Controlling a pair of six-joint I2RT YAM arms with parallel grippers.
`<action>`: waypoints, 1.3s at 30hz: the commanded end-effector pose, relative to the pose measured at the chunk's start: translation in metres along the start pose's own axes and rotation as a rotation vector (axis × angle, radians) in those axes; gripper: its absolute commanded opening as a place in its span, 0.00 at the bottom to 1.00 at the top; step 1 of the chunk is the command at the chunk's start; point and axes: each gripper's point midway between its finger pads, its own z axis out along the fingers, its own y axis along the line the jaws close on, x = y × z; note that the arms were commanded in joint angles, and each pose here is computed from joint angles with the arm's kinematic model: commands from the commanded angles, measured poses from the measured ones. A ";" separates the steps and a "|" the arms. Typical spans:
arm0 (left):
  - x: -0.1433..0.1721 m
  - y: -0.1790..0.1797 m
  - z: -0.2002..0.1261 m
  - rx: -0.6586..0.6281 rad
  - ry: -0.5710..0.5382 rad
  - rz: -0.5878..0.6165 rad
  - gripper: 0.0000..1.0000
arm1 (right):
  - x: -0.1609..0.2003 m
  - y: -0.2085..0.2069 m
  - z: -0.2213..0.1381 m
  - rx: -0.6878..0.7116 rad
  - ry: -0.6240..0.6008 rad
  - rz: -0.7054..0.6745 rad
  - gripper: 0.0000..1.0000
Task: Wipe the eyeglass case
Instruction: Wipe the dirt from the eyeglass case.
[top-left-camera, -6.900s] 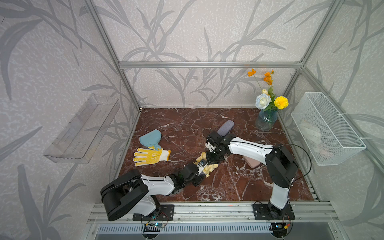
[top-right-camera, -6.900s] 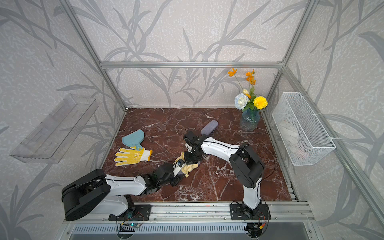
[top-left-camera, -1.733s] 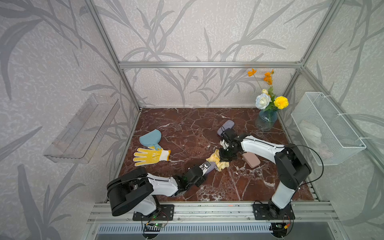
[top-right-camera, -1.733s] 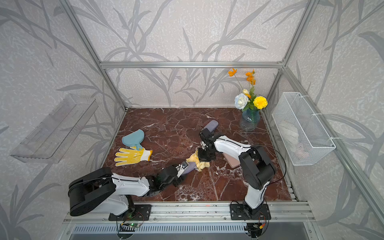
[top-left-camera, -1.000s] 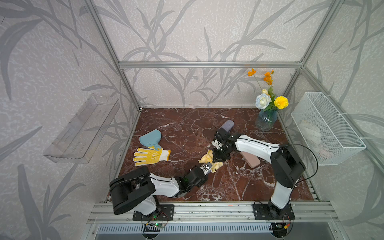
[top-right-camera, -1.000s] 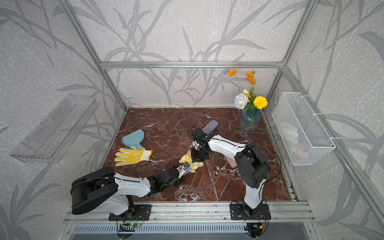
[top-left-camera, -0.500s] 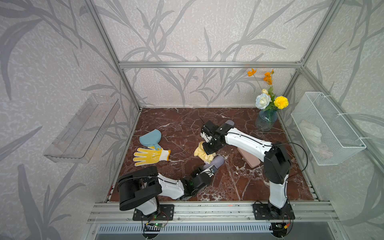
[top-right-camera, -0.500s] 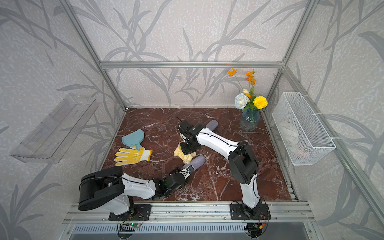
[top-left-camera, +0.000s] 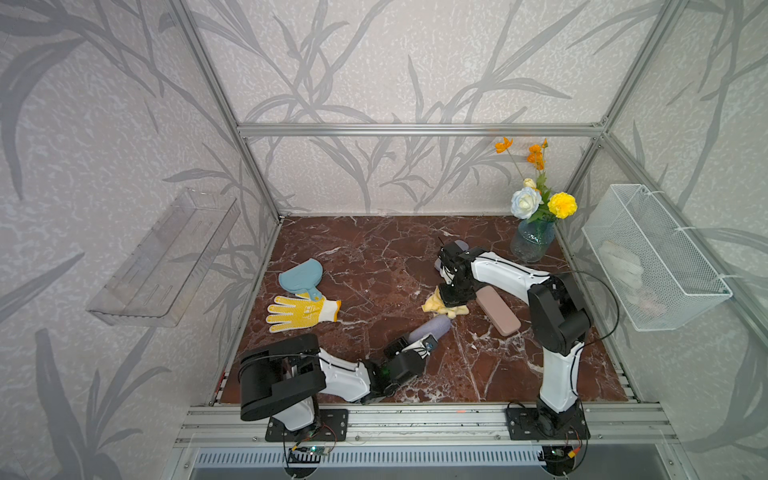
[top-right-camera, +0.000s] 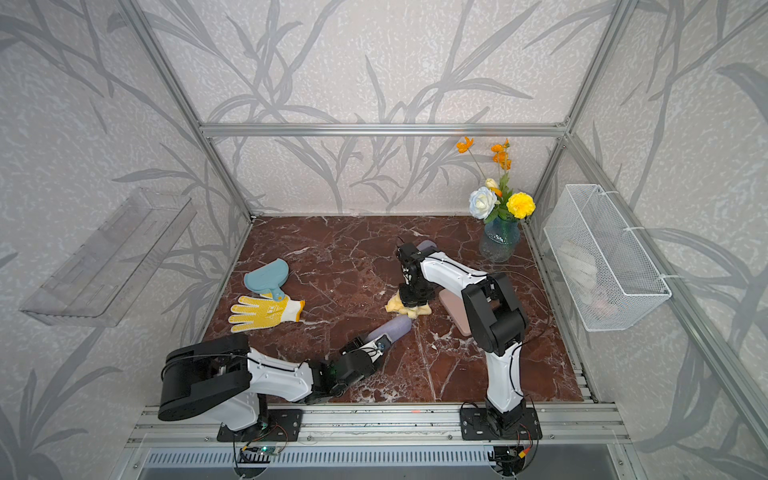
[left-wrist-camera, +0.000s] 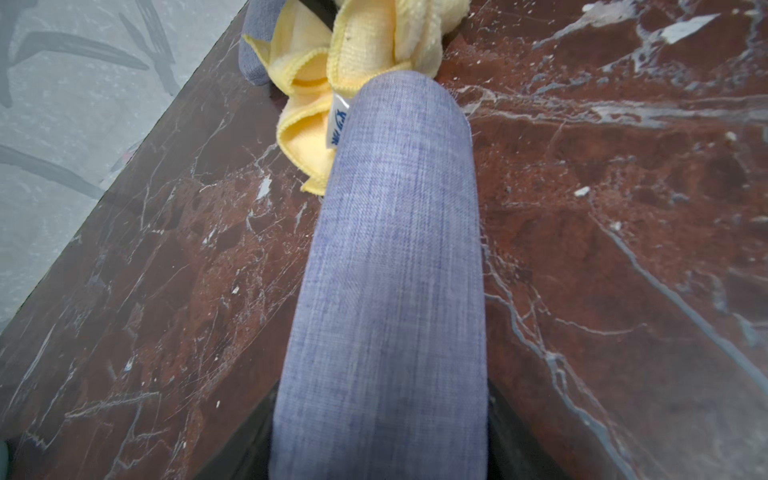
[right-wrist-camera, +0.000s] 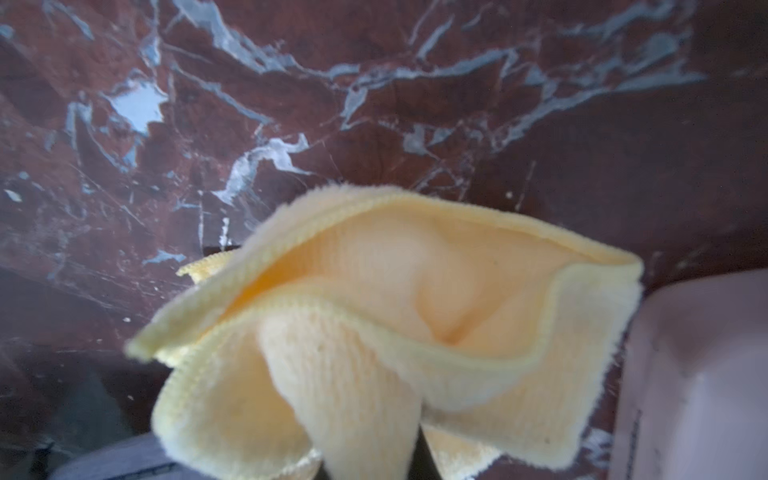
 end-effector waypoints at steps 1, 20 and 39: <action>0.008 0.007 0.002 -0.043 0.031 0.018 0.21 | -0.003 0.050 -0.053 -0.030 -0.106 -0.153 0.00; 0.011 0.008 0.002 -0.057 0.034 -0.011 0.14 | 0.037 -0.025 0.025 0.081 0.103 -0.016 0.00; 0.032 0.014 0.019 0.132 0.279 -0.248 0.05 | 0.084 0.031 0.023 -0.174 0.156 -0.019 0.00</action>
